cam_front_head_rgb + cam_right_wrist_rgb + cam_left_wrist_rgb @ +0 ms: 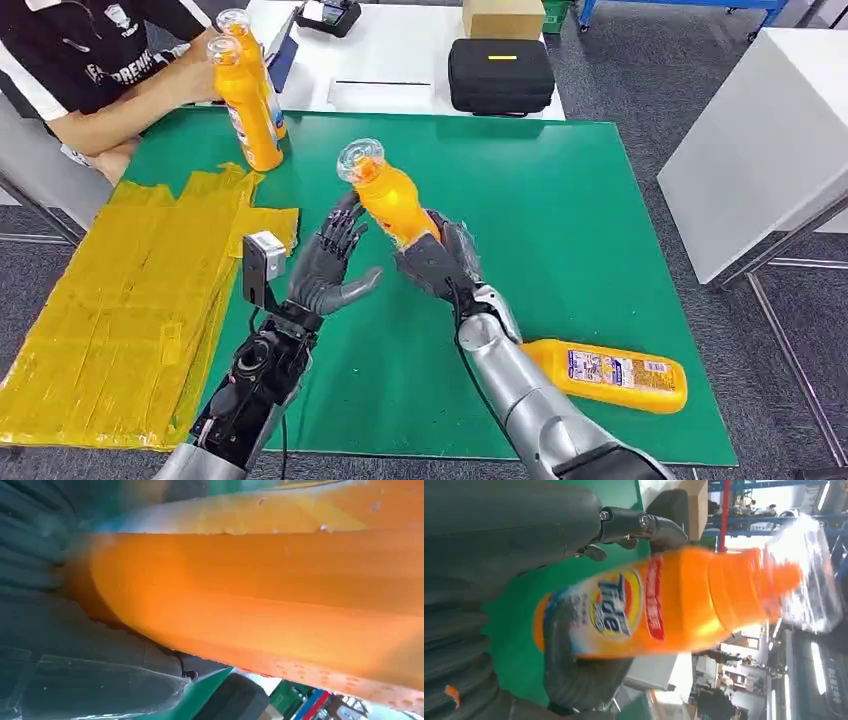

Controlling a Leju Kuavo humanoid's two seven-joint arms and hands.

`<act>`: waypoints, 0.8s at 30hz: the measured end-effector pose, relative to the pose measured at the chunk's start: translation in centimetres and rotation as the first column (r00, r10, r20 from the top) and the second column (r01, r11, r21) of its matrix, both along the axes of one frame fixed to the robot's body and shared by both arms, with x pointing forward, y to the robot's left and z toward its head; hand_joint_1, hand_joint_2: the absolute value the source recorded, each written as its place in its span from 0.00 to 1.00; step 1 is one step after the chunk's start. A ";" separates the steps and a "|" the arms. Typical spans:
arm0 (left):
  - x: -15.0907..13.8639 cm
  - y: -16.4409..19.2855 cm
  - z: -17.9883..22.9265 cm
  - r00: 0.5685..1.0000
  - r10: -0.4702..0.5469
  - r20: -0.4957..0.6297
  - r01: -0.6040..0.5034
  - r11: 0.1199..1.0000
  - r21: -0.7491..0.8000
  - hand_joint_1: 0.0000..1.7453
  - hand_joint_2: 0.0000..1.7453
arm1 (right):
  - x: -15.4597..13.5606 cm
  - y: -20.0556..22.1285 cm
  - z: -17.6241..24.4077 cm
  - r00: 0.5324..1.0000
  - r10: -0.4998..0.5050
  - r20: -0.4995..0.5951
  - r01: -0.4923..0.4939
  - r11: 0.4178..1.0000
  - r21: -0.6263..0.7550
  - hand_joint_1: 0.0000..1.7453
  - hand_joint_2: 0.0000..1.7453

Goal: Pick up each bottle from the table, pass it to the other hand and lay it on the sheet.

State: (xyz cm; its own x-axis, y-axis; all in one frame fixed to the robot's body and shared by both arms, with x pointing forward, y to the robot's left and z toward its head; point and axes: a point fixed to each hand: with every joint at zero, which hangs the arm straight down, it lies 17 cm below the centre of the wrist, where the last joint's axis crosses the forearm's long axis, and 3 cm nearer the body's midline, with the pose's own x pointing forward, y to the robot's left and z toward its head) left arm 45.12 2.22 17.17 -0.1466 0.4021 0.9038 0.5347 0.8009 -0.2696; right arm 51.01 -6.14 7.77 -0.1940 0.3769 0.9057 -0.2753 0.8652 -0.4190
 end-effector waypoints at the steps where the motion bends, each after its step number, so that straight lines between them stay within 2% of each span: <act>1: 0.0 -0.1 0.1 1.000 -0.003 0.001 0.003 1.000 -0.001 0.00 1.00 | 0.0 0.2 0.0 1.000 0.003 -0.002 -0.003 1.000 -0.008 1.00 1.00; 11: 0.0 0.0 0.1 1.000 0.005 -0.011 -0.005 1.000 -0.022 0.00 1.00 | -1.0 3.6 -0.4 0.997 0.077 -0.003 -0.077 0.991 -0.113 1.00 1.00; 24: -0.3 1.6 -1.1 0.999 0.034 -0.033 -0.035 0.998 -0.045 0.00 1.00 | -2.3 6.2 -0.5 0.987 0.158 0.000 -0.156 0.974 -0.162 1.00 1.00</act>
State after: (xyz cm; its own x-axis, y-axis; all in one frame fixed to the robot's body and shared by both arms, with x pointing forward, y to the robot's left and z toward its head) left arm 44.81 3.77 16.02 -0.1319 0.4382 0.8892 0.4972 0.8052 -0.3231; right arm 48.71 0.09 7.25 -0.2730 0.4816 0.8328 -0.3960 0.7327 -0.5535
